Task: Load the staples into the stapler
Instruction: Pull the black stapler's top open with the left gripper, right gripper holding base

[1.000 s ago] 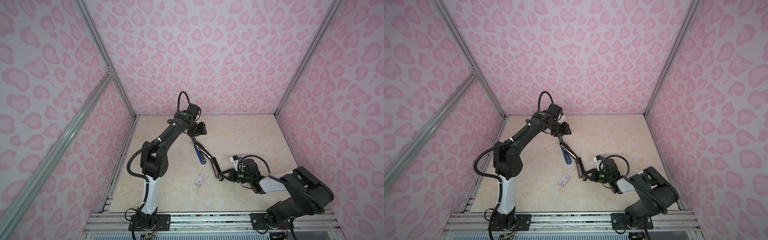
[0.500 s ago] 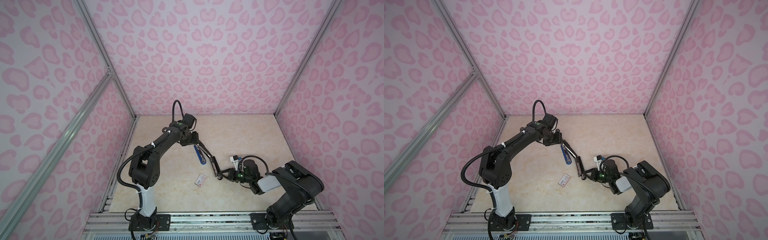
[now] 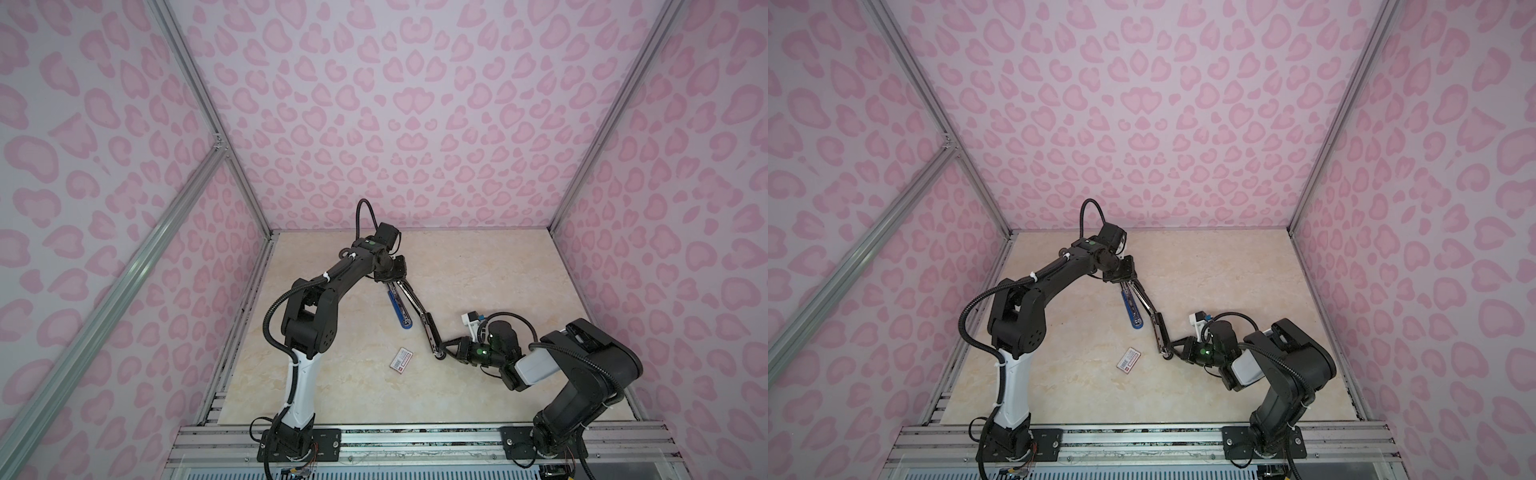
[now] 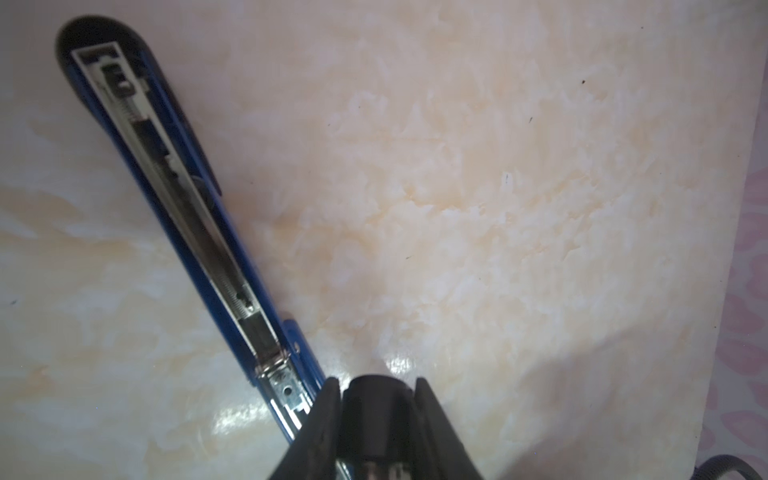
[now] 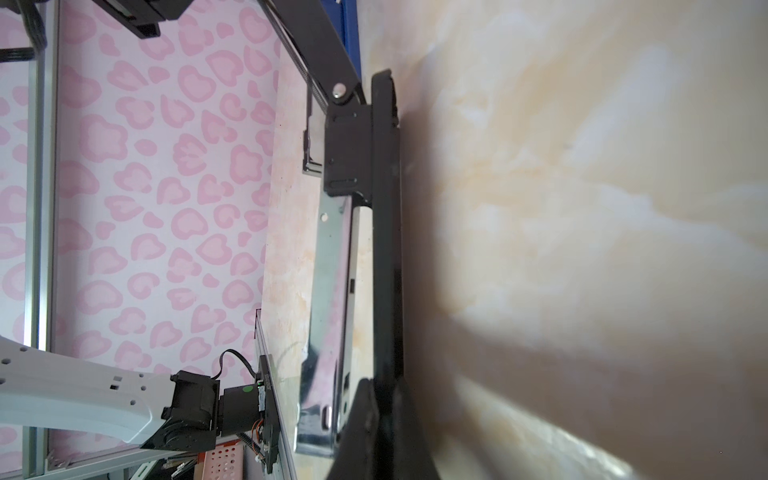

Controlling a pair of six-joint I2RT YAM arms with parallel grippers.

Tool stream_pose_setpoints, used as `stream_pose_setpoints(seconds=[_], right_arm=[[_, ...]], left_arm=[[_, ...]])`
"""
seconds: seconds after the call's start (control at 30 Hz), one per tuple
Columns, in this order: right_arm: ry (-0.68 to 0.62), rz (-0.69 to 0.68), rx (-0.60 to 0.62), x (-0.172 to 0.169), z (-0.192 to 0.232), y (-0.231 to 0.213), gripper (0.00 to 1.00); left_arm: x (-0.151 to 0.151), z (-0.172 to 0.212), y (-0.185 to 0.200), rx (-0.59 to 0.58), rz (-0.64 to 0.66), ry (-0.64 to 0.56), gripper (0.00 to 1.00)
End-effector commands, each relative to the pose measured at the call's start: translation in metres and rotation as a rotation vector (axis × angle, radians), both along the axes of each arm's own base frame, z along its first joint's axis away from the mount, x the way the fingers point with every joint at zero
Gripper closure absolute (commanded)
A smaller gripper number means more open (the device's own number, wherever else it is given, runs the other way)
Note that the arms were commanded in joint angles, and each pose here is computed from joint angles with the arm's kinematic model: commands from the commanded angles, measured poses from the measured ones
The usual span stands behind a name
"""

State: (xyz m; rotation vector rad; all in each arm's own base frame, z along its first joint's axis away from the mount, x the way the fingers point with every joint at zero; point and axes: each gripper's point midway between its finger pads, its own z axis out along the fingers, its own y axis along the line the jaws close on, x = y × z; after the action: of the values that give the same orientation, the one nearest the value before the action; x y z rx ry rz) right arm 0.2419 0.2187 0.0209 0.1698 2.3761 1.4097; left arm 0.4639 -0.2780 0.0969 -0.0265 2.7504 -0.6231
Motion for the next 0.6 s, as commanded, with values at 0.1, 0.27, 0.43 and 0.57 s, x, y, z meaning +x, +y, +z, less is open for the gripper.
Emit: stream_pose_setpoints(seconds=[0.1, 0.27, 0.43, 0.57], right_arm=[[0.158, -0.073, -0.131, -0.017, -0.043, -0.023, 1.0], [0.157, -0.09, -0.11, -0.013, -0.039, -0.025, 1.0], [0.158, -0.104, -0.086, -0.01, -0.036, -0.026, 1.0], [0.161, -0.104, -0.09, -0.01, -0.037, -0.026, 1.0]], left_arm=[[0.017, 0.0, -0.013, -0.033, -0.021, -0.019, 0.72], [0.026, -0.003, -0.019, -0.031, -0.031, -0.017, 0.65], [0.024, 0.012, -0.011, -0.015, -0.016, -0.047, 0.52], [0.012, 0.032, -0.003, -0.018, -0.018, -0.08, 0.47]])
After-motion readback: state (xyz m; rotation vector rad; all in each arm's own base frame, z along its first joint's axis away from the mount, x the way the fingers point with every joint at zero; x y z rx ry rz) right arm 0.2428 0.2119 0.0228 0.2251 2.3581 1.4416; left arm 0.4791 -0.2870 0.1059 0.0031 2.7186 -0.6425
